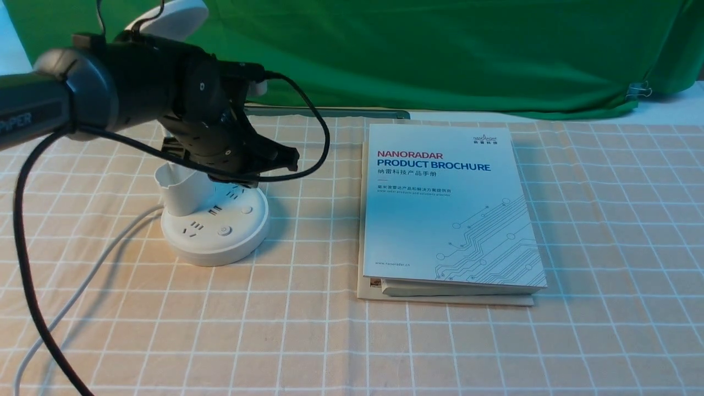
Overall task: Turn on the table lamp on the light coffee tablecloth with your hand.
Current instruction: 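Press the power button on the lamp base to turn the lamp on with the left gripper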
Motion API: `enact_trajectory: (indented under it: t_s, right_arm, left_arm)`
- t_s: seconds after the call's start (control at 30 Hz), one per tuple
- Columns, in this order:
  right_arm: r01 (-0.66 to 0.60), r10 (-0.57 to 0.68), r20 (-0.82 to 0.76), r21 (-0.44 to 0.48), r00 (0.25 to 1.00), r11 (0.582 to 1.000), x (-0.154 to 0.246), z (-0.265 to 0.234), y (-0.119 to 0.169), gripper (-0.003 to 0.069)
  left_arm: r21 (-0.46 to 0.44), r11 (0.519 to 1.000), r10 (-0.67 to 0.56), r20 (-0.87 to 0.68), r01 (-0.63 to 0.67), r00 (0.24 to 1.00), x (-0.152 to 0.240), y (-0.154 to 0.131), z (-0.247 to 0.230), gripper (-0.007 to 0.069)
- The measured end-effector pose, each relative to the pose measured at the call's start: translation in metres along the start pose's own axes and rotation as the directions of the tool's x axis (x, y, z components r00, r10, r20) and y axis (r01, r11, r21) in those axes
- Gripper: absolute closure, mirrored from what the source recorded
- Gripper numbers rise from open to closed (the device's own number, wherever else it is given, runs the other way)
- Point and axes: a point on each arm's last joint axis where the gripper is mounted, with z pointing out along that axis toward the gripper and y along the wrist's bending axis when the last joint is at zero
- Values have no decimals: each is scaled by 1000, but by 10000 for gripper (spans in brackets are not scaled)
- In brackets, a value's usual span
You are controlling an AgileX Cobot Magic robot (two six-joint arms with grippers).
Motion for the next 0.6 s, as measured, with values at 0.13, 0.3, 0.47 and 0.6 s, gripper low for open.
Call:
enact_trajectory:
  t_s: [0.13, 0.3, 0.47, 0.6]
  right_arm:
    - [0, 0, -1, 0, 1000, 1000, 0, 0, 0, 421]
    - [0, 0, -1, 0, 1000, 1000, 0, 0, 0, 421]
    - [0, 0, -1, 0, 1000, 1000, 0, 0, 0, 421]
    - [0, 0, -1, 0, 1000, 1000, 0, 0, 0, 421]
  left_arm:
    - [-31, 999, 20, -62, -21, 998, 8, 3, 21, 625]
    - [-58, 998, 11, -95, -17, 995, 13, 6, 34, 625]
    - [-59, 998, 10, -81, -14, 997, 12, 6, 35, 625]
    - [-57, 998, 11, -66, -15, 998, 11, 5, 35, 625]
